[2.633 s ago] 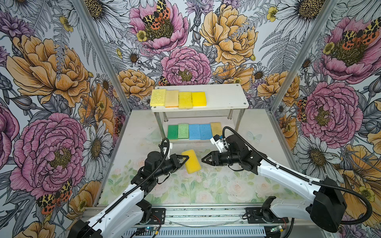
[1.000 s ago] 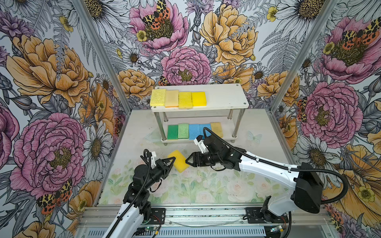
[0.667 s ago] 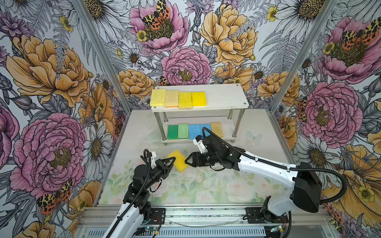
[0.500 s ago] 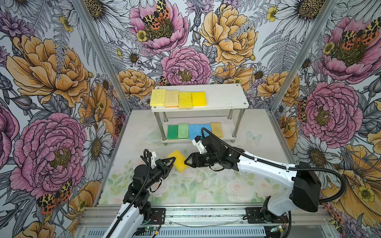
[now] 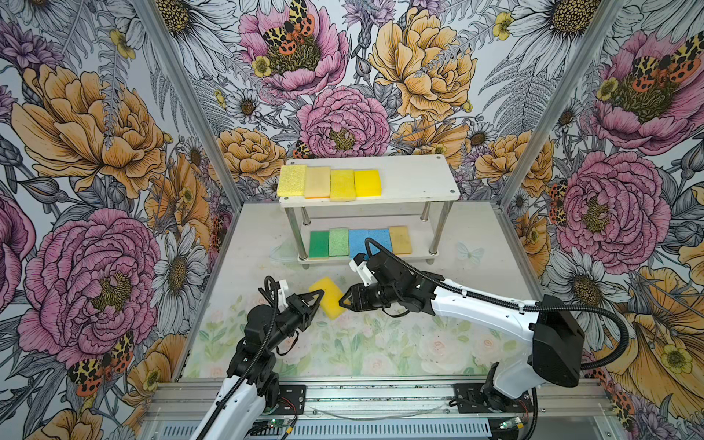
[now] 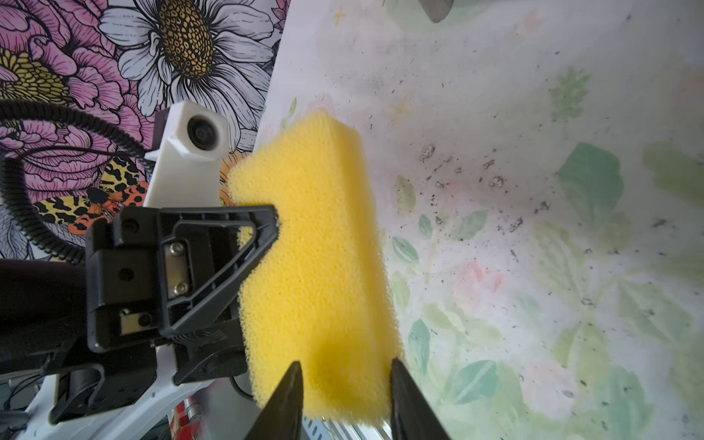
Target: Place and organize the cleaning sponges onto the shelf
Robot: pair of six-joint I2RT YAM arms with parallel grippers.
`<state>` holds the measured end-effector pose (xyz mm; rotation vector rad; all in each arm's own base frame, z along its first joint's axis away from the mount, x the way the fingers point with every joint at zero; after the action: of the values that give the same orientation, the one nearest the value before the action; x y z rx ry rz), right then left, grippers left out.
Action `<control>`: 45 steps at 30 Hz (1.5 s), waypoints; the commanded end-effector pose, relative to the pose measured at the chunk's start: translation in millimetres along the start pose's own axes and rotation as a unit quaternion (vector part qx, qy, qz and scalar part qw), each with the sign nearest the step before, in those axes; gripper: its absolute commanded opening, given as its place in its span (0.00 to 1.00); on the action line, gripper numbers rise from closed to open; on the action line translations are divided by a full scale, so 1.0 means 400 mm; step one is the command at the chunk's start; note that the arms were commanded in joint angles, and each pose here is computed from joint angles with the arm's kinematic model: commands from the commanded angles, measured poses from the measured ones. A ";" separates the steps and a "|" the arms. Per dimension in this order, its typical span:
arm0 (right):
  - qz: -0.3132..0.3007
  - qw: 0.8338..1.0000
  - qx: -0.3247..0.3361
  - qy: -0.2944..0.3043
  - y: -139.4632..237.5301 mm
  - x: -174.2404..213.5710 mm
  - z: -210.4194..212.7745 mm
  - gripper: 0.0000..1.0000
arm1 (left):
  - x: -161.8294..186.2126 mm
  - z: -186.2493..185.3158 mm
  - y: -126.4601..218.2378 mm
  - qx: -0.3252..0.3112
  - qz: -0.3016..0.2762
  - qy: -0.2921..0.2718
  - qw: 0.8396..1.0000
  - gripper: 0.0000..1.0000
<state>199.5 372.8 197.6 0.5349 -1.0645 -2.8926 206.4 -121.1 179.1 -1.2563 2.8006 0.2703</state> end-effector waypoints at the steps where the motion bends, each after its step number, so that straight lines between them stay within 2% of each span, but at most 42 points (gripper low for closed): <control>1: -0.011 1.000 -0.025 0.014 0.009 -0.016 0.048 0.28 | 0.006 0.008 0.003 0.005 0.006 0.002 1.000 0.14; 7: -0.015 0.999 -0.024 0.013 0.016 -0.017 0.050 0.06 | 0.005 0.008 0.004 0.007 0.006 0.002 1.000 0.14; 9: -0.019 0.999 -0.023 0.014 0.020 -0.019 0.049 0.00 | 0.004 0.009 0.004 0.006 0.006 0.001 1.000 0.20; 11: -0.026 0.999 -0.021 0.015 0.026 -0.022 0.049 0.00 | 0.003 0.009 0.005 0.006 0.006 0.000 1.000 0.36; 16: -0.038 0.999 -0.014 0.014 0.041 -0.025 0.041 0.00 | 0.001 0.009 0.007 0.008 0.009 -0.004 1.000 0.60; 20: -0.050 0.999 -0.011 0.010 0.055 -0.036 0.034 0.00 | -0.004 0.004 0.008 0.009 0.009 -0.008 1.000 0.94; 21: -0.053 0.998 -0.011 0.010 0.059 -0.038 0.033 0.00 | -0.005 0.003 0.008 0.009 0.009 -0.009 1.000 0.99; 34: -0.122 0.992 -0.022 0.002 0.171 -0.079 0.059 0.00 | 0.003 -0.067 0.038 0.048 0.019 -0.028 0.998 0.99; 45: -0.204 0.977 -0.054 0.044 0.361 -0.132 0.160 0.00 | 0.008 -0.080 0.081 0.056 0.011 -0.032 0.998 0.99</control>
<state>213.1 321.2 310.7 0.8187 -0.9347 -3.1608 184.8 -108.8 211.6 -1.1984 2.7209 0.1367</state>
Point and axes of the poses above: each gripper's point midway between its finger pads, its own y axis back along the fingers, its own z axis along the line the jaws close on, x = y × z, the point moved 3 cm from there along y, back along the fingers, and after that the axes turned 4 degrees about -y, right-handed, at the moved point
